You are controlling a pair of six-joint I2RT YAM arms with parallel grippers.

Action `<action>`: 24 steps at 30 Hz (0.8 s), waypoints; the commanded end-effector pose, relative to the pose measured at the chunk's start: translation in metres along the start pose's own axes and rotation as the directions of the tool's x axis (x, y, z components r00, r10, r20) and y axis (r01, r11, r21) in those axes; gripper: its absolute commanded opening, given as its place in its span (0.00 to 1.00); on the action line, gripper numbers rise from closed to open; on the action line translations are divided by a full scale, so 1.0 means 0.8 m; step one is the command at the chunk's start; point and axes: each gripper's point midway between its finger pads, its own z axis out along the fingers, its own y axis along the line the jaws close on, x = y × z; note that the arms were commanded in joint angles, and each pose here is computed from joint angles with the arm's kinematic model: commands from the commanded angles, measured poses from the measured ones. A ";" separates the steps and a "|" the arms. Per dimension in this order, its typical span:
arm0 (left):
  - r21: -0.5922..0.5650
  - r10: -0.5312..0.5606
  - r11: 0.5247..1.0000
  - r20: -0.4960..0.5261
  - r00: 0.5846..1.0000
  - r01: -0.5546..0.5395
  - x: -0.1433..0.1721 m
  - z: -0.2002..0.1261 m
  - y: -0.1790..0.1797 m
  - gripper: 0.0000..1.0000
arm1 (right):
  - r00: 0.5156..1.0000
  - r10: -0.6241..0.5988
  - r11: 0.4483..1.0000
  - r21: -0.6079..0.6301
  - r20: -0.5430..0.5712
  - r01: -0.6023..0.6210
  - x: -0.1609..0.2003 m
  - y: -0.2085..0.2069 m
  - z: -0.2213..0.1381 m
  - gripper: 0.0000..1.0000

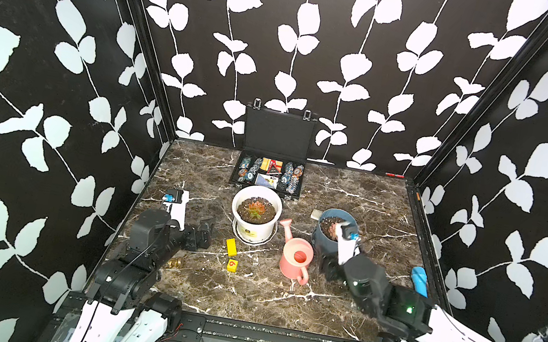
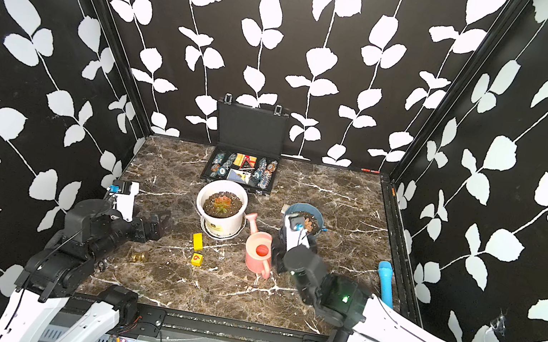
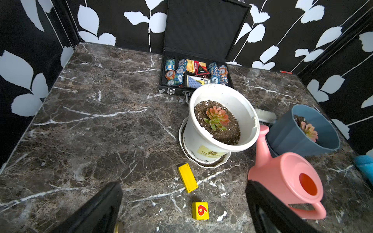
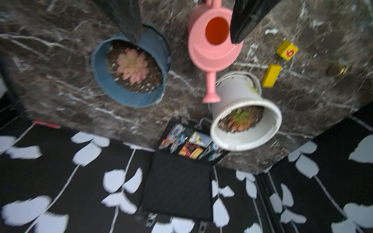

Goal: Water the succulent around the soil edge
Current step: Place the watering can at the center of the board, then reset both arms

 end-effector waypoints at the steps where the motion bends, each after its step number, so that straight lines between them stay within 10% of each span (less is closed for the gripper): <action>1: -0.022 -0.014 1.000 0.127 0.992 0.017 -0.054 -0.016 -0.001 0.99 | 0.999 -0.020 0.981 0.195 0.037 0.013 -0.042 -0.065 0.005 0.74; 8: -0.271 0.009 0.961 0.223 0.975 0.053 -0.139 -0.002 0.037 0.99 | 0.970 0.170 0.863 0.450 0.174 -0.232 -0.066 -0.196 0.016 0.89; 14: -0.361 -0.015 0.923 0.313 0.950 0.133 -0.170 0.038 0.062 0.99 | 0.904 0.368 0.666 0.617 0.216 -0.418 0.004 -0.308 0.015 0.93; 24: -0.620 0.011 0.764 0.291 0.957 0.179 -0.104 0.090 0.177 0.99 | 0.849 0.482 0.417 0.795 0.217 -0.440 0.129 -0.380 0.003 0.99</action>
